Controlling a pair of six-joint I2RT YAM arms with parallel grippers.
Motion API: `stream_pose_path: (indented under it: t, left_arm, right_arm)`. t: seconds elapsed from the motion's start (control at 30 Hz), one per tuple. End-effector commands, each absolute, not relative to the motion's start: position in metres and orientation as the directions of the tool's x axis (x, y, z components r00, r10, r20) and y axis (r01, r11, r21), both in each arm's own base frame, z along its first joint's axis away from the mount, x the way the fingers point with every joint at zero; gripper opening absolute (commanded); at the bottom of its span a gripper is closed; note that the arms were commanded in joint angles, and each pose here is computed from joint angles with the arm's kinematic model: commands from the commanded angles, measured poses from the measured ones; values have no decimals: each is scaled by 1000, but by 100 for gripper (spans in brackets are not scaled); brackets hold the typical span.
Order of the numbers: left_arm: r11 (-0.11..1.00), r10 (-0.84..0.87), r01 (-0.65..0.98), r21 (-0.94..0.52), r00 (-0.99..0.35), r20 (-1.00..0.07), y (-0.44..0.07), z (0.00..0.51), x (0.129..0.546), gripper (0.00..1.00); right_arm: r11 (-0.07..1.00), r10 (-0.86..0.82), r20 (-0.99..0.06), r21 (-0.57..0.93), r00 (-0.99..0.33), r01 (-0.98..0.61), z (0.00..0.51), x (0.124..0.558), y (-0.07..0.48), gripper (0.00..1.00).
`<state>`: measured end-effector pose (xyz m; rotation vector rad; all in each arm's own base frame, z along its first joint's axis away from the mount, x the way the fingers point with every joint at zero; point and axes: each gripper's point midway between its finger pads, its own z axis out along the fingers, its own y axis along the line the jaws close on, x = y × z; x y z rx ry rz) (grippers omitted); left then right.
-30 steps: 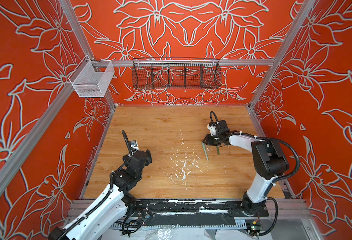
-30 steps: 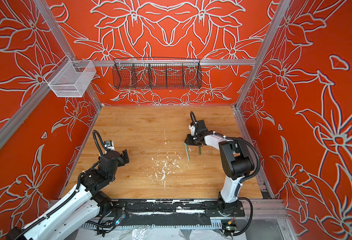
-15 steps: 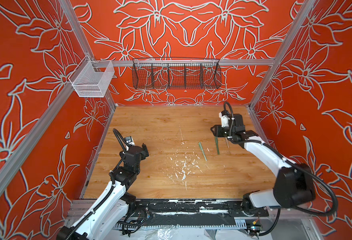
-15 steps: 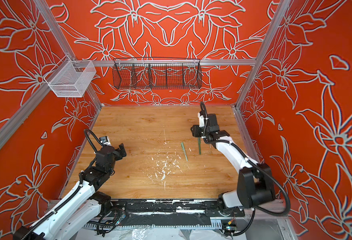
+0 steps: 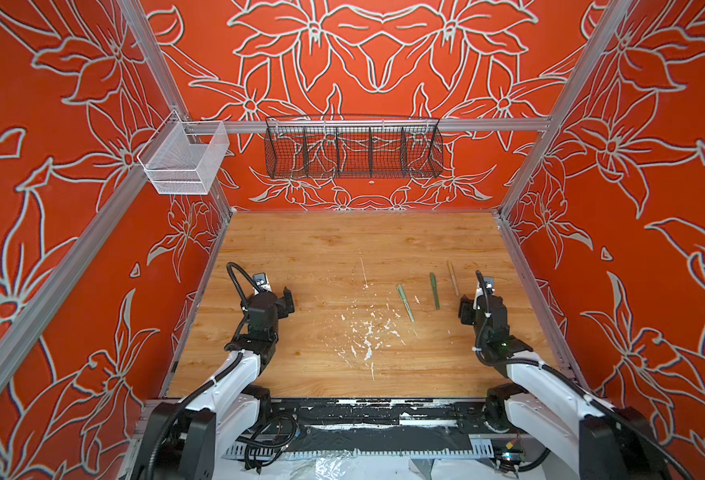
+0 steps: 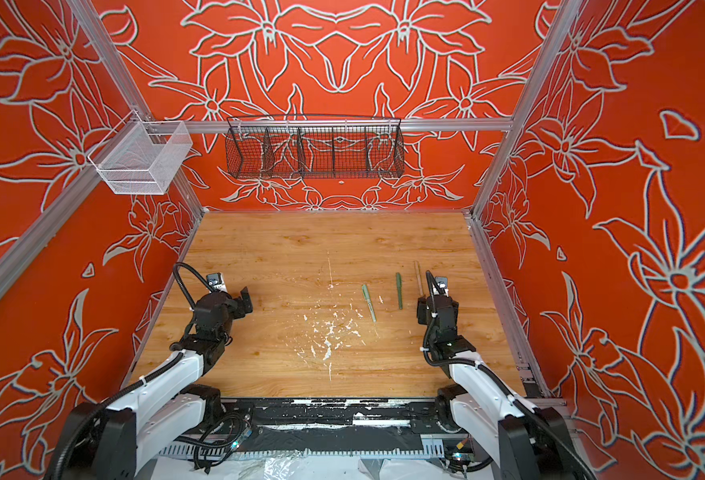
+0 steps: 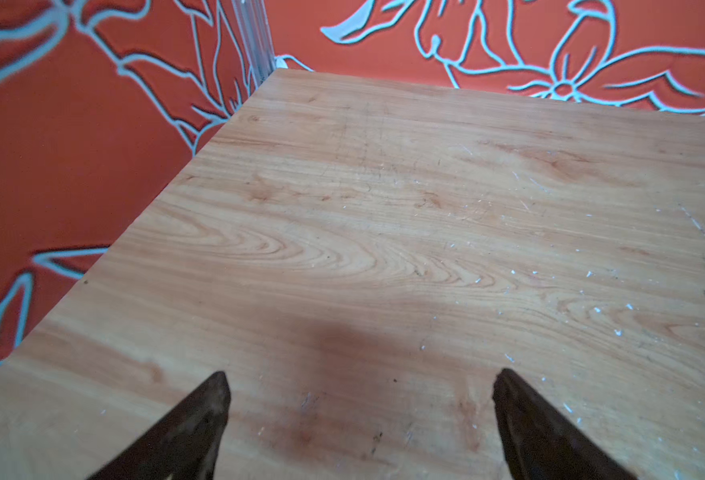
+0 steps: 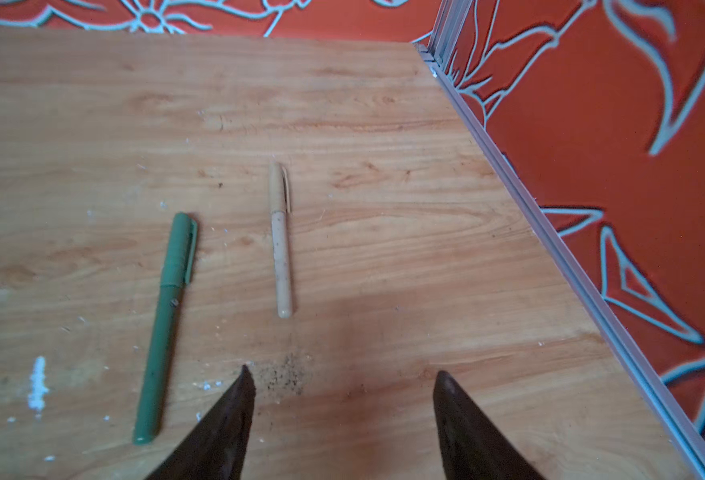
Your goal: Insert the pens into the pen caps
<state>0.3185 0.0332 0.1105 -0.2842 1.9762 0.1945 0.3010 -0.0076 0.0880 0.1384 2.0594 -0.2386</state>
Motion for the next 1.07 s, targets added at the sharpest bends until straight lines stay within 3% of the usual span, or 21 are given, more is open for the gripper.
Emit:
stream_pose_path:
  t: [0.0, 0.1, 0.27, 0.3, 0.33, 0.37, 0.47, 1.03]
  left_arm:
    - [976, -80, -216, -4, -341, -937, 26, 124, 335, 97]
    - [977, -87, -212, -8, -370, -925, 26, 113, 341, 97]
    - [993, -77, -117, -15, -544, -836, 16, 88, 373, 97]
    - [992, -93, -121, -35, -522, -848, 18, 90, 370, 97]
    - [989, -103, -143, -37, -493, -864, 22, 88, 367, 97]
    - [987, -106, -158, -38, -445, -889, 25, 87, 365, 97]
    - [991, -95, -129, -33, -508, -856, 20, 83, 366, 97]
    - [993, -90, -115, -37, -497, -863, 18, 84, 366, 97]
  right_arm:
    - [976, -66, -956, -121, -285, 182, 129, 335, -1, 70]
    - [968, -133, -953, -184, -273, 171, 130, 346, 0, 69]
    - [962, -118, -962, -172, -247, 211, 108, 359, -7, 72]
    - [964, -106, -957, -165, -269, 210, 106, 360, -8, 79]
    - [967, -90, -945, -159, -314, 202, 102, 359, -9, 97]
    - [969, -84, -942, -152, -325, 193, 100, 359, -10, 97]
    - [969, -87, -951, -150, -298, 195, 103, 362, -10, 97]
    - [973, -71, -938, -141, -339, 185, 99, 365, -12, 97]
